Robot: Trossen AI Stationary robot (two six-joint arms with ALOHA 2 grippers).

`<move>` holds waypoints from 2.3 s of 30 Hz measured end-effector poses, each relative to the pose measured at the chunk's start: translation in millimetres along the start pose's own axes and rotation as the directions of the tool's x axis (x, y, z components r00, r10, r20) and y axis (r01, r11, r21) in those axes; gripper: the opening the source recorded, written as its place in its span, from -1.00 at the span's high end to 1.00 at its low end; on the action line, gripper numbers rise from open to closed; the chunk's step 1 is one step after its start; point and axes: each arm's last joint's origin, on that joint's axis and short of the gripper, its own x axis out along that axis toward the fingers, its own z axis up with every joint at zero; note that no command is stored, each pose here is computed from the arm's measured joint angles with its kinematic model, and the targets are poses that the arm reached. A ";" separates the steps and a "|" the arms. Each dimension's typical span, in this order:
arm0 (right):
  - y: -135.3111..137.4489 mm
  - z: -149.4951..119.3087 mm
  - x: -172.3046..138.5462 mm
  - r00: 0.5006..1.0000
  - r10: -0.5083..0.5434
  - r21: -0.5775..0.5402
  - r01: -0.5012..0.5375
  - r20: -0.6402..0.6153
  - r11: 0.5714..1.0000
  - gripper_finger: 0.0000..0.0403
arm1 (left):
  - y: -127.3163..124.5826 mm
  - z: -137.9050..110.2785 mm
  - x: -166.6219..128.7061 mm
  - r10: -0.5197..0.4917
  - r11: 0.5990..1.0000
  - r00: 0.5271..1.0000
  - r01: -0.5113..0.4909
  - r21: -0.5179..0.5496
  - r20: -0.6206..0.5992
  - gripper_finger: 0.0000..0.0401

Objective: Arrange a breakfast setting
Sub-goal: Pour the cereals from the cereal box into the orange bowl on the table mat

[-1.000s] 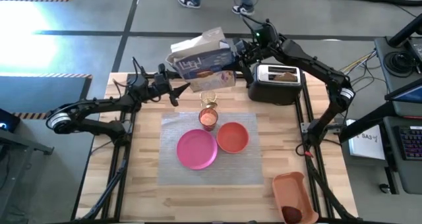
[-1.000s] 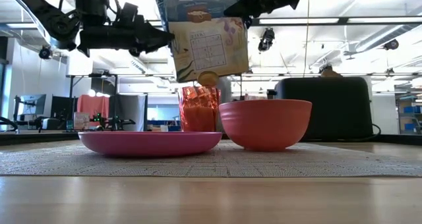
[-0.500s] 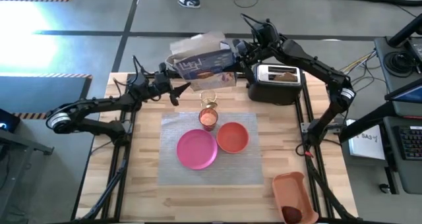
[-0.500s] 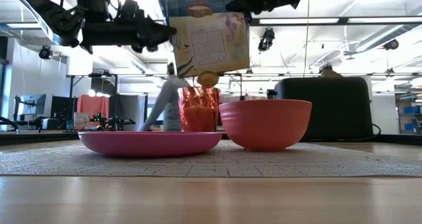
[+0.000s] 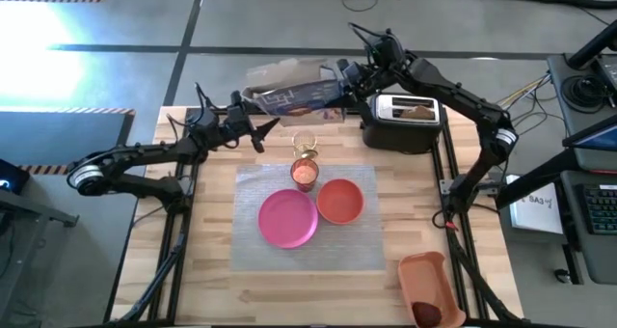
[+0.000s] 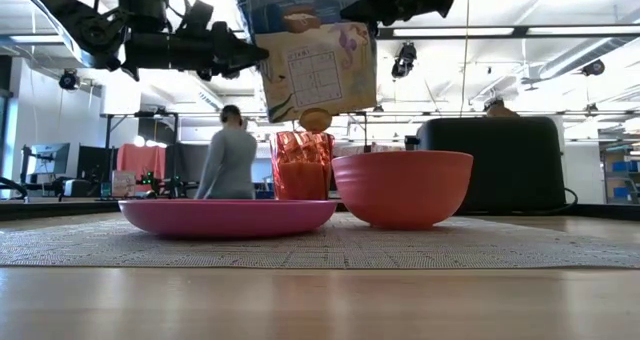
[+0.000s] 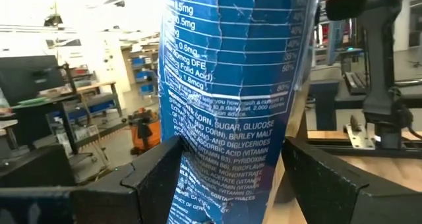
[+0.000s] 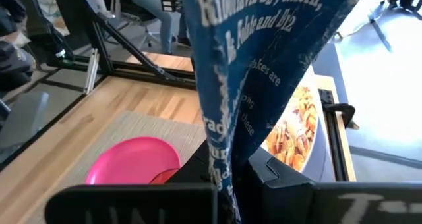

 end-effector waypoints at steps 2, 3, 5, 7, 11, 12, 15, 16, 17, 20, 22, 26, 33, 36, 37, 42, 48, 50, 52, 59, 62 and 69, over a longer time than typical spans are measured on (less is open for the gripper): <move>0.2 -0.2 0.0 1.000 0.006 0.003 -0.006 0.000 1.000 0.96 | -0.7 1.3 0.7 -0.022 1.000 1.000 0.022 0.000 0.006 -0.21; 0.6 -0.4 0.0 1.000 0.013 0.006 -0.013 0.001 1.000 0.96 | -0.9 2.8 1.6 -0.028 1.000 1.000 0.028 0.001 0.012 -0.21; 1.1 0.0 -0.3 1.000 0.018 0.006 -0.018 0.003 1.000 0.96 | -0.8 5.4 2.9 -0.023 1.000 1.000 0.023 0.012 0.021 -0.21; 1.6 -0.4 -0.6 1.000 0.020 0.013 -0.020 -0.002 1.000 0.96 | -0.1 6.4 3.5 -0.005 0.999 1.000 0.004 0.037 0.020 -0.21; 2.0 -1.7 -0.5 1.000 0.020 0.027 -0.020 -0.012 0.999 0.96 | 0.7 5.5 4.5 0.024 0.999 1.000 -0.024 0.047 -0.004 -0.23; 2.0 -1.9 -0.5 1.000 0.021 0.028 -0.021 -0.013 0.999 0.96 | 0.7 5.7 4.6 0.025 0.999 1.000 -0.024 0.047 -0.004 -0.24; 2.2 -2.2 -0.5 1.000 0.023 0.034 -0.022 -0.015 0.999 0.96 | 0.5 5.4 4.6 0.026 0.999 1.000 -0.026 0.043 -0.007 -0.31; 2.3 -2.4 -0.5 1.000 0.023 0.035 -0.022 -0.016 0.999 0.96 | 0.4 4.7 4.7 0.026 0.999 1.000 -0.025 0.041 -0.014 -0.34; 2.3 -2.5 -0.5 1.000 0.022 0.036 -0.022 -0.017 0.999 0.96 | 0.1 3.9 4.7 0.025 0.999 0.999 -0.024 0.039 -0.023 -0.36; 2.5 -3.4 -0.4 0.999 0.024 0.046 -0.023 -0.023 0.999 0.96 | -0.3 1.3 4.5 0.022 0.999 0.999 -0.020 0.037 -0.049 -0.43; 2.4 -3.7 -0.3 0.999 0.021 0.049 -0.020 -0.026 0.999 0.96 | -0.7 0.2 4.1 0.018 0.998 0.998 -0.015 0.062 -0.054 -0.45; 2.5 -4.3 -0.2 0.999 0.020 0.055 -0.019 -0.030 0.998 0.96 | -1.0 -1.1 3.8 0.016 0.998 0.998 -0.012 0.067 -0.065 -0.45; 2.7 -5.9 0.3 0.999 0.024 0.068 -0.021 -0.038 0.997 0.96 | -1.0 -3.0 6.7 0.006 0.999 0.993 -0.001 0.035 -0.115 -0.43; 3.3 -5.6 0.3 0.999 0.044 0.068 -0.042 -0.027 0.997 0.96 | -0.4 -2.0 9.3 0.005 0.999 0.994 -0.001 0.032 -0.114 -0.43; 3.6 -5.4 0.2 0.998 0.056 0.069 -0.054 -0.021 0.996 0.96 | -0.2 -1.5 10.1 0.003 1.000 0.993 0.001 0.031 -0.115 -0.43; 5.9 -3.4 -1.3 0.997 0.084 0.069 -0.083 -0.004 0.994 0.95 | -1.9 0.9 11.7 -0.092 0.996 0.991 0.094 0.009 -0.093 -0.43; 10.3 1.1 -5.2 0.995 0.101 0.053 -0.102 0.014 0.993 0.95 | -2.4 15.9 9.6 -0.173 0.985 0.985 0.173 0.006 -0.029 -0.43; 11.9 3.2 -6.6 0.995 0.099 0.041 -0.100 0.017 0.994 0.95 | -1.9 22.8 6.9 -0.175 0.984 0.985 0.175 0.012 -0.011 -0.43; 13.6 5.2 -8.3 0.995 0.095 0.031 -0.096 0.020 0.995 0.95 | -1.7 27.0 3.8 -0.165 0.986 0.986 0.165 0.022 -0.022 -0.43; 23.0 14.4 -17.2 0.996 0.084 0.001 -0.085 0.033 0.996 0.96 | -6.8 30.7 -7.7 -0.238 0.971 0.971 0.238 0.008 -0.033 -0.43; 27.2 17.9 -20.9 0.995 0.089 -0.013 -0.089 0.041 0.996 0.96 | -7.7 32.0 -9.6 -0.262 0.965 0.965 0.262 -0.002 -0.028 -0.43; 27.6 18.6 -21.2 0.994 0.095 -0.012 -0.095 0.046 0.995 0.96 | -11.6 34.7 -9.7 -0.360 0.932 0.933 0.360 -0.034 0.003 -0.43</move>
